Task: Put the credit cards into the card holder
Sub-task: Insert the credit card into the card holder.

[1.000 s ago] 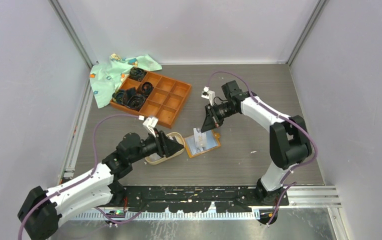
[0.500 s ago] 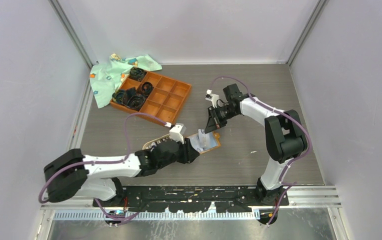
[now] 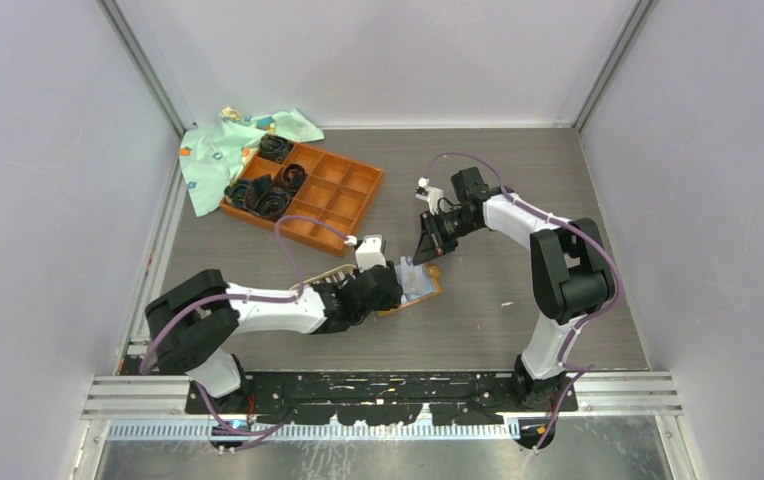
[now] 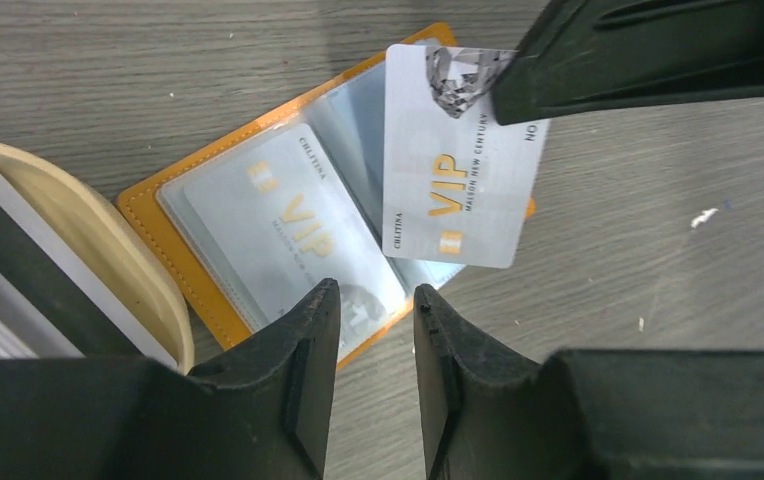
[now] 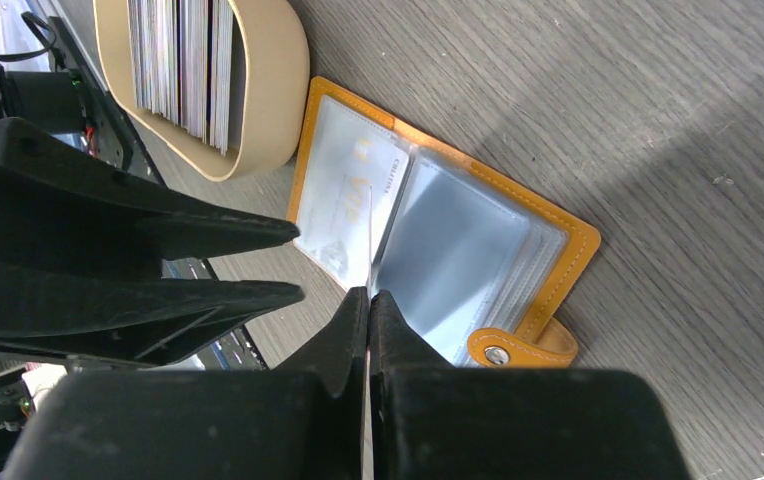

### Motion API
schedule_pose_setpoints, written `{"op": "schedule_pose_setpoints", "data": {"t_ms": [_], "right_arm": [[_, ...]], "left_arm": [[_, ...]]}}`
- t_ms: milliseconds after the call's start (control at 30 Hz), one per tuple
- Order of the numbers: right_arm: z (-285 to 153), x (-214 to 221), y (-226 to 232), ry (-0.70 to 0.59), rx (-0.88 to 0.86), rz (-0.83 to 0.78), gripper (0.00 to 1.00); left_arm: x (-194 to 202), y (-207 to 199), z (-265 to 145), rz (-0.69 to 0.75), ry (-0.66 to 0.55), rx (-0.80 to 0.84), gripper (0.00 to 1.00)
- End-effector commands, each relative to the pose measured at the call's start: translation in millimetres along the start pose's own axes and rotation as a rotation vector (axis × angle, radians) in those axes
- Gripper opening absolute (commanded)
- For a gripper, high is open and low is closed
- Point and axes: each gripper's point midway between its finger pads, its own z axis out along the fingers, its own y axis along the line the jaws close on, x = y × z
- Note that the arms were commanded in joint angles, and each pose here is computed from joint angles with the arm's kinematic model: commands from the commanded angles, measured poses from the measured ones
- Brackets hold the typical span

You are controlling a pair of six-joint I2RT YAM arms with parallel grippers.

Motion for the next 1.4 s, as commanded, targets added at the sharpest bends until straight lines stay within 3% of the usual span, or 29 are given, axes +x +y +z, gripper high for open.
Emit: {"op": "schedule_pose_setpoints", "data": {"t_ms": [0, 267, 1033, 1133, 1300, 1367], "right_arm": [[-5, -14, 7, -0.04, -0.02, -0.028, 0.01], [-4, -13, 7, -0.036, -0.031, -0.02, 0.01], [-1, -14, 5, -0.032, -0.036, -0.013, 0.01], [2, -12, 3, -0.022, -0.042, -0.002, 0.01], [5, -11, 2, -0.014, -0.055, 0.011, 0.01], [6, -10, 2, -0.011, -0.059, 0.017, 0.01]], "left_arm": [[-13, 2, 13, -0.047, -0.029, -0.069, 0.34], [-24, 39, 1, -0.078, -0.056, -0.241, 0.33], [-47, 76, -26, -0.191, -0.14, -0.286, 0.36], [-46, 61, -28, -0.16, -0.106, -0.207, 0.37], [-35, -13, -32, -0.031, 0.022, 0.175, 0.38], [-27, -27, -29, -0.016, 0.063, 0.235, 0.37]]}}
